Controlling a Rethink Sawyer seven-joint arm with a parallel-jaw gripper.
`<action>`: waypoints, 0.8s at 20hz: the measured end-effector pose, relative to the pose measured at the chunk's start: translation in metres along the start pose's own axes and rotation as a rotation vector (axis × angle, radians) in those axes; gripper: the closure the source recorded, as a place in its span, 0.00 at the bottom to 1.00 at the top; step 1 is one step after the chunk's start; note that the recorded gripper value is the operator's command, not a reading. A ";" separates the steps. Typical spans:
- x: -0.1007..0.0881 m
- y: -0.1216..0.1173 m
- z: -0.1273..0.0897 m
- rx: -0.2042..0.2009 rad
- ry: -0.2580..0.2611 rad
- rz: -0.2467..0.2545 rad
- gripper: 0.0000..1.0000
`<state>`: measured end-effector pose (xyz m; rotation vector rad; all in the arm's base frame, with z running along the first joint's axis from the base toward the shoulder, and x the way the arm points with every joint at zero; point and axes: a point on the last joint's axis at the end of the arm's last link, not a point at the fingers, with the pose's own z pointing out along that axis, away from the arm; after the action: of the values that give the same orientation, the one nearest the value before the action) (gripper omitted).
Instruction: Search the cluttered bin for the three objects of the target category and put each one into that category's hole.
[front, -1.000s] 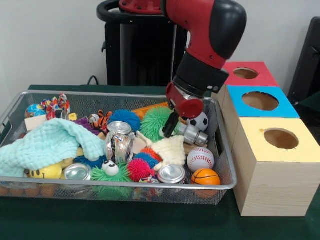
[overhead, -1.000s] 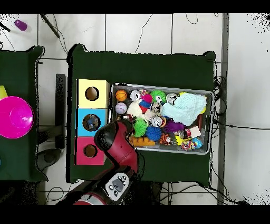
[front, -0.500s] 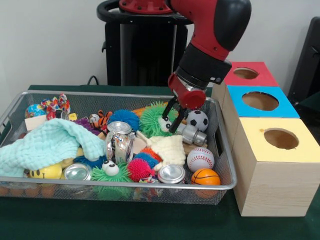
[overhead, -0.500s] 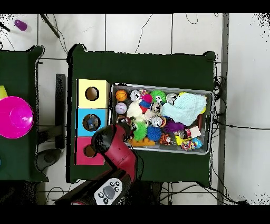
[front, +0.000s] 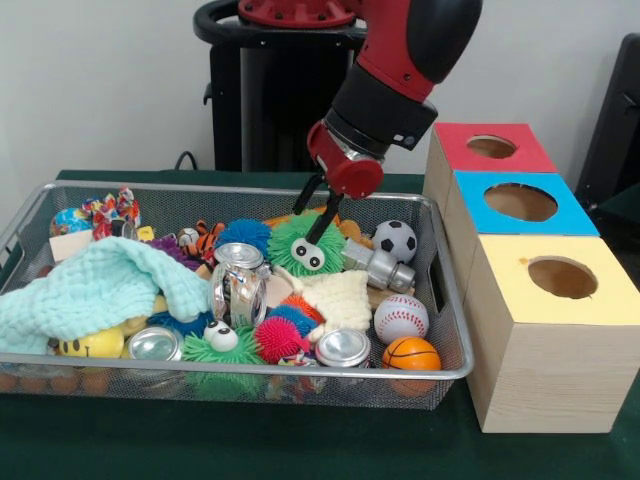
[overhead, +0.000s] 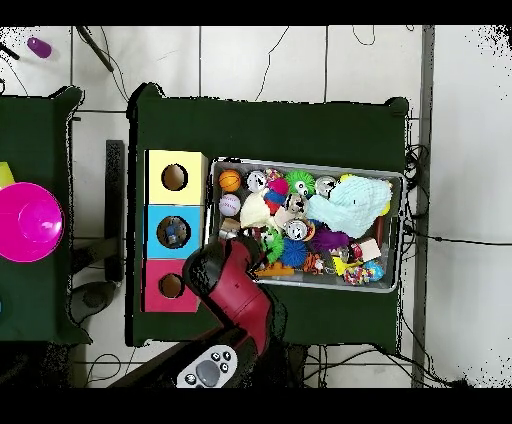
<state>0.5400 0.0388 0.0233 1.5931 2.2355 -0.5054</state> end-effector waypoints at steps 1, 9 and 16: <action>-0.002 -0.004 0.000 0.011 -0.003 -0.021 0.00; -0.001 -0.015 0.001 0.033 -0.008 -0.084 0.00; -0.002 -0.021 0.005 0.047 -0.004 -0.084 0.00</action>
<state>0.5212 0.0280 0.0214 1.5238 2.3120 -0.5869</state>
